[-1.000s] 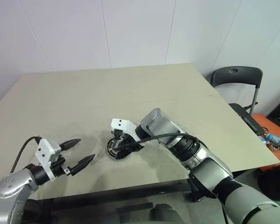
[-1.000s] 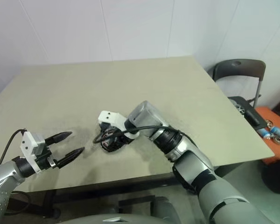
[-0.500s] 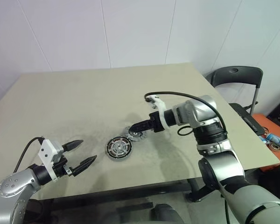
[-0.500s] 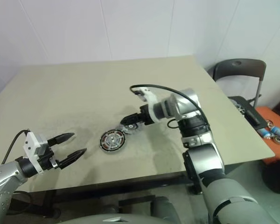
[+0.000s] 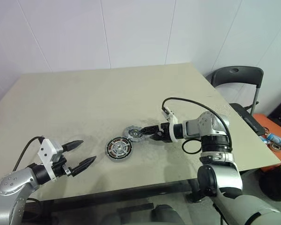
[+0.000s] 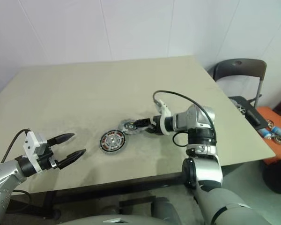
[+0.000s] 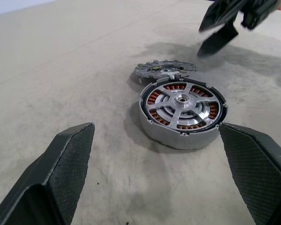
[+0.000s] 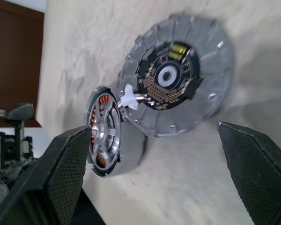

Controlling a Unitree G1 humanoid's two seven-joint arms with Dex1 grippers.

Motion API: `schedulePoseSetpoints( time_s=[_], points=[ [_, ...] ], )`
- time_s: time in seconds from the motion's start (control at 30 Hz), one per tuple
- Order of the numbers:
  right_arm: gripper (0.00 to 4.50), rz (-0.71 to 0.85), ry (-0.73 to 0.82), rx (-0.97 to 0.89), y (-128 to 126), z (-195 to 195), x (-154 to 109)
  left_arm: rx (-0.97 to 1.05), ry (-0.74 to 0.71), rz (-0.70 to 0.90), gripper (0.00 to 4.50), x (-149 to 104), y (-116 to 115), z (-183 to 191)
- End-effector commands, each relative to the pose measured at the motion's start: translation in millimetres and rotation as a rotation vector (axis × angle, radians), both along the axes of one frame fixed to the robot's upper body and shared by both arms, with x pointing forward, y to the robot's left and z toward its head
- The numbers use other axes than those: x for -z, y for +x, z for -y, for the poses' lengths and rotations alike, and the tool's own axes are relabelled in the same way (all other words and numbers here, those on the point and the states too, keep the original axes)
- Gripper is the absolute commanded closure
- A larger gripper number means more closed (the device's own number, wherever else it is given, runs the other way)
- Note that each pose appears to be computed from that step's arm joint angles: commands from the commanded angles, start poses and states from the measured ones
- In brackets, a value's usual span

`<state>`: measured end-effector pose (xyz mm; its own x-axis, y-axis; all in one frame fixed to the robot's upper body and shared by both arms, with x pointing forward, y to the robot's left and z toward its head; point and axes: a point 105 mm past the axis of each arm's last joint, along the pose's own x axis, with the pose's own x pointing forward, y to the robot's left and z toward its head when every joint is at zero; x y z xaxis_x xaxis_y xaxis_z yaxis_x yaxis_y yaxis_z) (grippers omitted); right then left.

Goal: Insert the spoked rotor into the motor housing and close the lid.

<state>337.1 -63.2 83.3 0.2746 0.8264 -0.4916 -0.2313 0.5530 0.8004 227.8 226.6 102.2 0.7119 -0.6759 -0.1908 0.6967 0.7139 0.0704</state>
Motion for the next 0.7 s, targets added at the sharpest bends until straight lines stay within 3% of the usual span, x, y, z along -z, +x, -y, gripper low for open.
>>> schedulePoseSetpoints(
  time_s=[0.03, 0.37, 0.7],
  points=[
    [0.02, -0.013, 0.038, 0.036, 3, -5, -4, 0.0, 0.016, 0.047, 0.0, -11, 1, -2],
    [0.02, -0.072, 0.062, 0.061, 2, -19, 0, -0.011, 0.021, 0.052, 0.0, -12, -4, -1],
    [0.02, -0.134, 0.151, 0.231, 21, -32, 10, -0.013, 0.02, 0.059, 0.0, -15, -2, 2]
  ],
)
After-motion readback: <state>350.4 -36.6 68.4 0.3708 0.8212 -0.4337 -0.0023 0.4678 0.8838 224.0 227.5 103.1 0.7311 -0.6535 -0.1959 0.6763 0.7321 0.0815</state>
